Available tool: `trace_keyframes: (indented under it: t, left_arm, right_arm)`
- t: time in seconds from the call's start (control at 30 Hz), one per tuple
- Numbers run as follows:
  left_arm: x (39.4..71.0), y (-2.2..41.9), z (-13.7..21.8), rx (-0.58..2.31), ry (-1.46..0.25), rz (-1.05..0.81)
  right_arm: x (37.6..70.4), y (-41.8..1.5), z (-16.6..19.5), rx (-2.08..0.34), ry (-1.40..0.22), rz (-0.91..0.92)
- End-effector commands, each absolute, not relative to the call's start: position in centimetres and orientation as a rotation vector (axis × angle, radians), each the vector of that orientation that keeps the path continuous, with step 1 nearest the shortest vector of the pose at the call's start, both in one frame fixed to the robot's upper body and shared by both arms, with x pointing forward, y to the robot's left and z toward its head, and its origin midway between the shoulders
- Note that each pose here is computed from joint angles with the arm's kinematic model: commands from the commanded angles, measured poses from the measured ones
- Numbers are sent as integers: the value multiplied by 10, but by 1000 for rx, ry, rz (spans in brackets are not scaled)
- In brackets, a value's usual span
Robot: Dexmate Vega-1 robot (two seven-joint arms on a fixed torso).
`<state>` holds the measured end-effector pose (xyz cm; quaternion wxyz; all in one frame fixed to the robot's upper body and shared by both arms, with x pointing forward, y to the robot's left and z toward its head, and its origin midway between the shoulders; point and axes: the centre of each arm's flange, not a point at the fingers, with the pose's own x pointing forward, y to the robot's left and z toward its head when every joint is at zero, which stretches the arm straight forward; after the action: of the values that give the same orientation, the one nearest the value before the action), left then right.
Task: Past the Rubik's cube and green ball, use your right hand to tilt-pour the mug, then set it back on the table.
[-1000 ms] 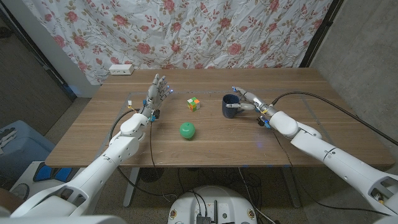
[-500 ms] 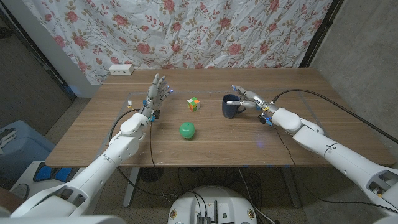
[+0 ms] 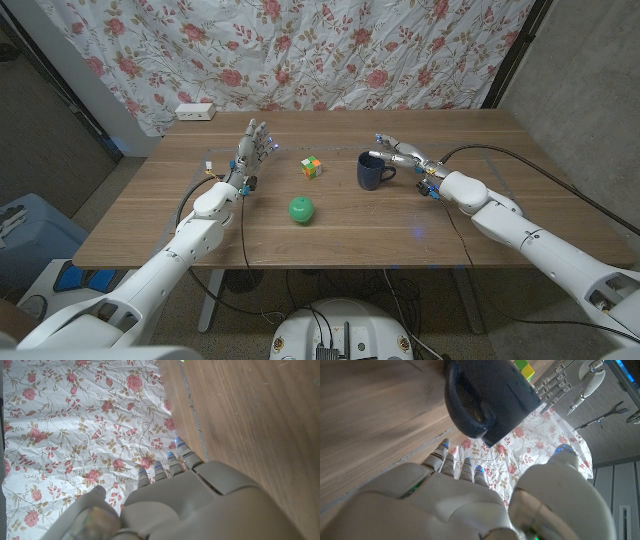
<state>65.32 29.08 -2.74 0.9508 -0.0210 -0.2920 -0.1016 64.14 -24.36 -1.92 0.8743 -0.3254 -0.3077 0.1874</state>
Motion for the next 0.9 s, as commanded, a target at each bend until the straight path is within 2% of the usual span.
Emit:
trace_keyframes:
  t: [0.03, 0.53, 0.9]
  left_arm:
    - [653, 291, -28, -43, -593, -207]
    - [653, 291, -28, -43, -593, -207]
    - [653, 291, -28, -43, -593, -206]
  right_arm:
    - [642, -250, -18, -575, -625, 356]
    - [643, -250, -16, -434, -622, 285]
    - [642, -260, -28, -255, -618, 198]
